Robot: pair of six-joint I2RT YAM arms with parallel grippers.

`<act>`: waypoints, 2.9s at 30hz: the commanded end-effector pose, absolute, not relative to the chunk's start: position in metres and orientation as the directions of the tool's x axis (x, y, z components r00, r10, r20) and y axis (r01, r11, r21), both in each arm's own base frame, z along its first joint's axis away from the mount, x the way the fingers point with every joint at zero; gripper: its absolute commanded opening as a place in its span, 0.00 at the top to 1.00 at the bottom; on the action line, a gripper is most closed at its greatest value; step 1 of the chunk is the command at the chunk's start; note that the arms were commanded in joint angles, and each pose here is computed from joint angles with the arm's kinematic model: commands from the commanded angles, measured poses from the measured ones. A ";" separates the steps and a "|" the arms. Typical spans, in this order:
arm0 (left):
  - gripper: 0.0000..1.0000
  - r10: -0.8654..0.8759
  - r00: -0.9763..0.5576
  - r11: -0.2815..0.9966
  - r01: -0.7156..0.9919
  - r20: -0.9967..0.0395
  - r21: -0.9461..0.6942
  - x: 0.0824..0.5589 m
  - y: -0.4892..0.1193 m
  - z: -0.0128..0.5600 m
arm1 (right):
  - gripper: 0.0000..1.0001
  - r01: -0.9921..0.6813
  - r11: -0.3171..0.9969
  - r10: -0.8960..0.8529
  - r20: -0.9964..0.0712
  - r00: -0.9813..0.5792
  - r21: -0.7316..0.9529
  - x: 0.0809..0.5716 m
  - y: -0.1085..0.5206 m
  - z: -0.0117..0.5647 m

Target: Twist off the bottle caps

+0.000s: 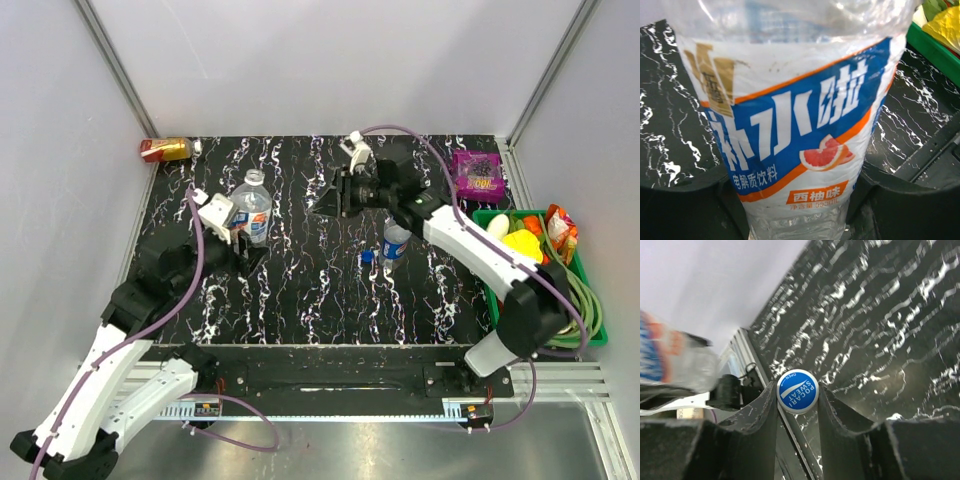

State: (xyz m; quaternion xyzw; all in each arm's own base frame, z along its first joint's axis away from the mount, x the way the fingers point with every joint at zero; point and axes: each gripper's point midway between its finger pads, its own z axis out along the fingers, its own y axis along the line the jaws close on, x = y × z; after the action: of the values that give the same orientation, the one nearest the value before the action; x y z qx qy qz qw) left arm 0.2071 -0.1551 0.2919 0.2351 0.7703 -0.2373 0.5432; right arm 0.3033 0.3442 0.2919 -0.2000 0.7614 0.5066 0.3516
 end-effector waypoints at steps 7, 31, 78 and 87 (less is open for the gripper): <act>1.00 0.089 -0.254 0.822 0.564 -0.963 -0.073 0.219 -0.145 0.300 | 1.00 -0.498 0.676 -0.172 -0.541 -0.823 0.543 0.325 0.348 0.160; 1.00 0.079 -0.246 0.816 0.572 -0.966 -0.079 0.219 -0.147 0.302 | 0.41 -0.454 0.796 -0.259 -0.451 -0.854 0.401 0.327 0.336 0.115; 0.99 0.102 -0.259 0.410 0.891 -0.960 -0.197 0.174 -0.220 0.315 | 0.03 -0.861 0.026 0.153 -0.854 -0.498 0.507 0.230 0.365 0.456; 0.99 0.106 -0.270 0.417 0.886 -0.957 -0.203 0.175 -0.220 0.311 | 0.34 -0.827 0.021 0.106 -0.824 -0.557 0.562 0.235 0.382 0.440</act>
State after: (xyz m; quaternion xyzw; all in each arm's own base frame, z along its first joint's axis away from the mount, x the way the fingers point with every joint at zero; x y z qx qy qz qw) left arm 0.1766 -0.2150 0.2826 0.3473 0.7233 -0.3881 0.4535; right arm 0.2512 0.3783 0.4112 -0.2723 0.6443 0.6173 0.3601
